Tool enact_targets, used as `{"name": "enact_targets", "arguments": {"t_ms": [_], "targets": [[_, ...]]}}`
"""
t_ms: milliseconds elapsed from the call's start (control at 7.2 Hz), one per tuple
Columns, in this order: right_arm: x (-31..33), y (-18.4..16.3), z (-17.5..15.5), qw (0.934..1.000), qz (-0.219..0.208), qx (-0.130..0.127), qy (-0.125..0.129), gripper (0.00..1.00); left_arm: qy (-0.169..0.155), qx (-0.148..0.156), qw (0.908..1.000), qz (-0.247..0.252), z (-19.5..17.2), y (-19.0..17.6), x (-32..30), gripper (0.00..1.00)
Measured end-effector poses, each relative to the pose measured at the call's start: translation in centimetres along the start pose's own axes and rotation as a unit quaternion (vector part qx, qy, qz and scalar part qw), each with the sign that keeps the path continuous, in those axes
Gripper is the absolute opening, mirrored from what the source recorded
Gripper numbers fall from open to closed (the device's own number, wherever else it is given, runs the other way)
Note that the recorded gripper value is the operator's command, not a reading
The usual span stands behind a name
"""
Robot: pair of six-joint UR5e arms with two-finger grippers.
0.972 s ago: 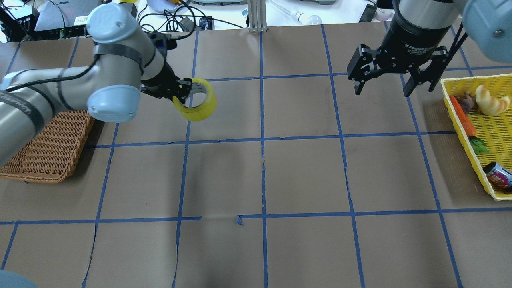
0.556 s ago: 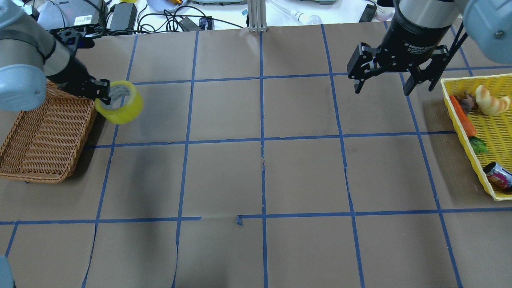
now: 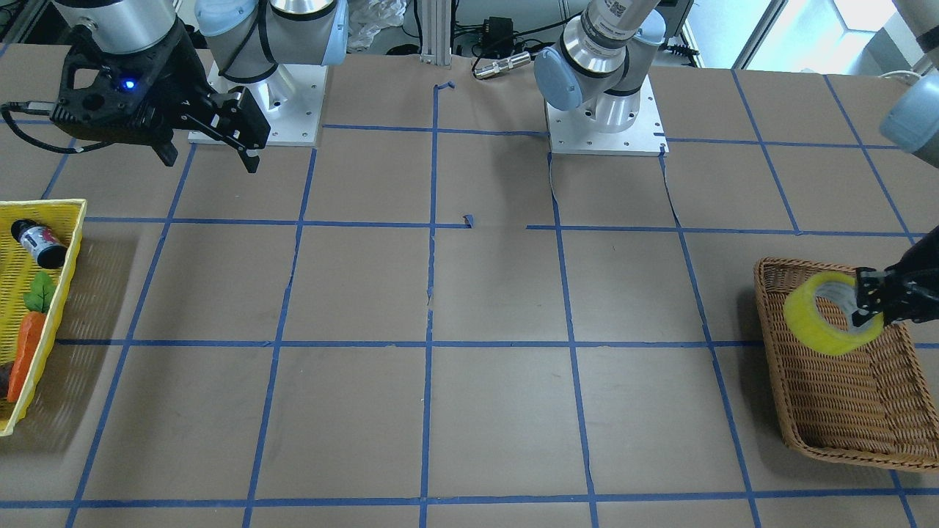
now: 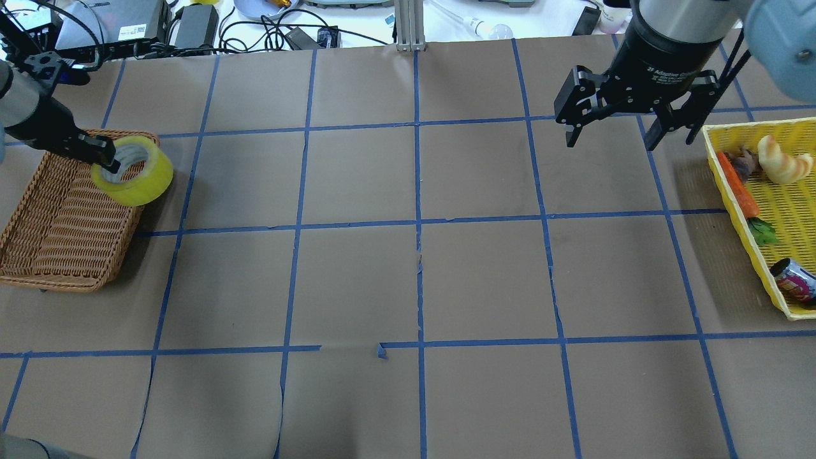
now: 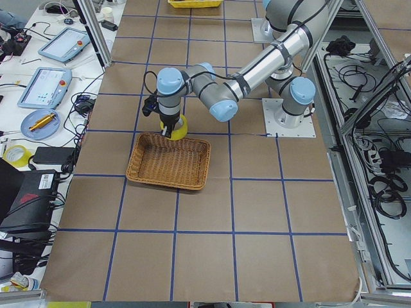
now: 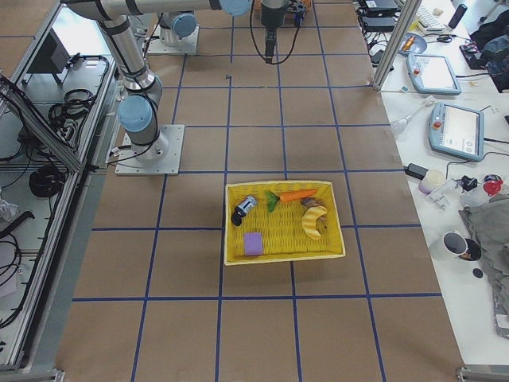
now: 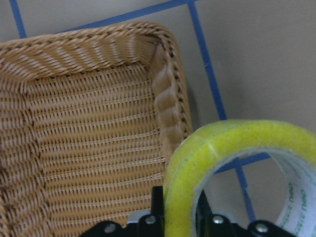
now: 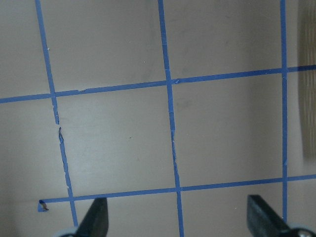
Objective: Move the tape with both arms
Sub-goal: 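Lower the tape roll into the wicker basket and release it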
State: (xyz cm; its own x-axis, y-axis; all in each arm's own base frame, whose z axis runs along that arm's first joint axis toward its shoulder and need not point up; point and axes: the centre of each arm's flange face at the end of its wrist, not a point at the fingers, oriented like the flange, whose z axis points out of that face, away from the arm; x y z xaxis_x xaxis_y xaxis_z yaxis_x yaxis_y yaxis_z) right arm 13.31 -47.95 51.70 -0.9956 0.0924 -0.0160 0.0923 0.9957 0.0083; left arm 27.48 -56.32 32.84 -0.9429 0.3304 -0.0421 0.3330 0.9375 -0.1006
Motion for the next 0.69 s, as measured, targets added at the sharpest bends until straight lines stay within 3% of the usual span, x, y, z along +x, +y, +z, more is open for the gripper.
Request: {"name": "enact_targets", "arguments": {"t_ms": [278, 417, 556, 694], "targets": [[0.0, 0.2, 0.0, 1.0000, -0.003, 0.000, -0.001, 1.00, -0.011, 0.004, 0.9998, 0.019, 3.5, 1.6, -4.3, 0.16], [0.0, 0.2, 0.1, 1.0000, -0.004, -0.001, -0.001, 1.00, -0.013, 0.009, 0.9997, 0.019, 5.3, 1.6, -5.1, 0.47], [0.0, 0.2, 0.1, 1.0000, -0.005, 0.000, -0.001, 1.00, -0.003, 0.020, 0.9997, 0.016, 6.9, 1.4, -5.3, 0.73], [0.0, 0.2, 0.1, 1.0000, -0.005, 0.000, 0.000, 1.00, 0.009, 0.035, 0.9993, 0.012, 7.9, 1.1, -5.3, 0.89]]}}
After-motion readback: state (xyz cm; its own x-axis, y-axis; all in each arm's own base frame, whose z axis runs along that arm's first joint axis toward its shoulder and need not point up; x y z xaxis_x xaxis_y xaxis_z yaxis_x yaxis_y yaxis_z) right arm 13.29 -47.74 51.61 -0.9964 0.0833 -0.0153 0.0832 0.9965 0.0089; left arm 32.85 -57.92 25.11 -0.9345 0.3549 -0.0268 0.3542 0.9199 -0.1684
